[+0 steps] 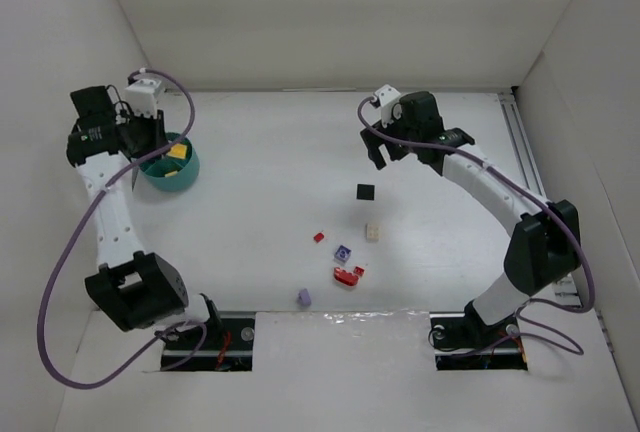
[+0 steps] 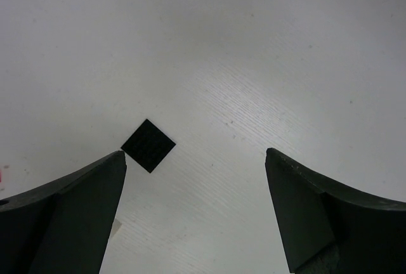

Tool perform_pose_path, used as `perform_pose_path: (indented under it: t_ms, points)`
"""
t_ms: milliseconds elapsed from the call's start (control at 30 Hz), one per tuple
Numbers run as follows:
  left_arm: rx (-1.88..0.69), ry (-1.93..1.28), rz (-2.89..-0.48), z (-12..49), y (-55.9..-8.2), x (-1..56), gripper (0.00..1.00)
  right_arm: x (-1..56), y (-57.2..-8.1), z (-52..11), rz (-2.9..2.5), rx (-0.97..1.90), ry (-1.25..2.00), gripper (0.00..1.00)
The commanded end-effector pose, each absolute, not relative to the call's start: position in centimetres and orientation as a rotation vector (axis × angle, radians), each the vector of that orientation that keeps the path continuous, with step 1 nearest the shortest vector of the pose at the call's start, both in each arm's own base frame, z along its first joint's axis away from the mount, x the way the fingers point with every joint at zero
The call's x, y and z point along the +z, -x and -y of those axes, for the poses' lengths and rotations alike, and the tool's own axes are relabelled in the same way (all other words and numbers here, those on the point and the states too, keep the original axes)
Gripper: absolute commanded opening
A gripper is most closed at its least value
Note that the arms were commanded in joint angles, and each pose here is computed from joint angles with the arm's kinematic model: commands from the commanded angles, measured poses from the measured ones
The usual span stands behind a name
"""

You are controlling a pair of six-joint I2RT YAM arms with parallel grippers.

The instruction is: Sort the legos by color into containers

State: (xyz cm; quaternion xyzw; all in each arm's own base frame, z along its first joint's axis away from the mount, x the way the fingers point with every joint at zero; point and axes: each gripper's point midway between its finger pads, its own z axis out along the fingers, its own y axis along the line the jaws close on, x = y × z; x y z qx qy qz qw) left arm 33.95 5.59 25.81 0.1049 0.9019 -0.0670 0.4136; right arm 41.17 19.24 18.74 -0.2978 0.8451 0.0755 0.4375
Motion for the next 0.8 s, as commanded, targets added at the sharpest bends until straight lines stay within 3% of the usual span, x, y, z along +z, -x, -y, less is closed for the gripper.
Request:
perform_pose_path:
  t_ms: [0,433,767]
  points:
    - [-0.002,-0.31,-2.294,-11.1,-34.5,26.6,0.04,21.9,-40.9,-21.5,-2.045,0.318,0.738,0.95]
    - [0.274,-0.731,-2.168,-16.7,-37.2,25.4,0.06,23.6,-41.4,-24.2,-2.015,0.398,0.755,0.95]
    - [0.171,-1.013,-2.077,-15.3,-38.5,23.6,0.08,23.2,-42.1,-24.6,-2.02,0.403,0.746,0.95]
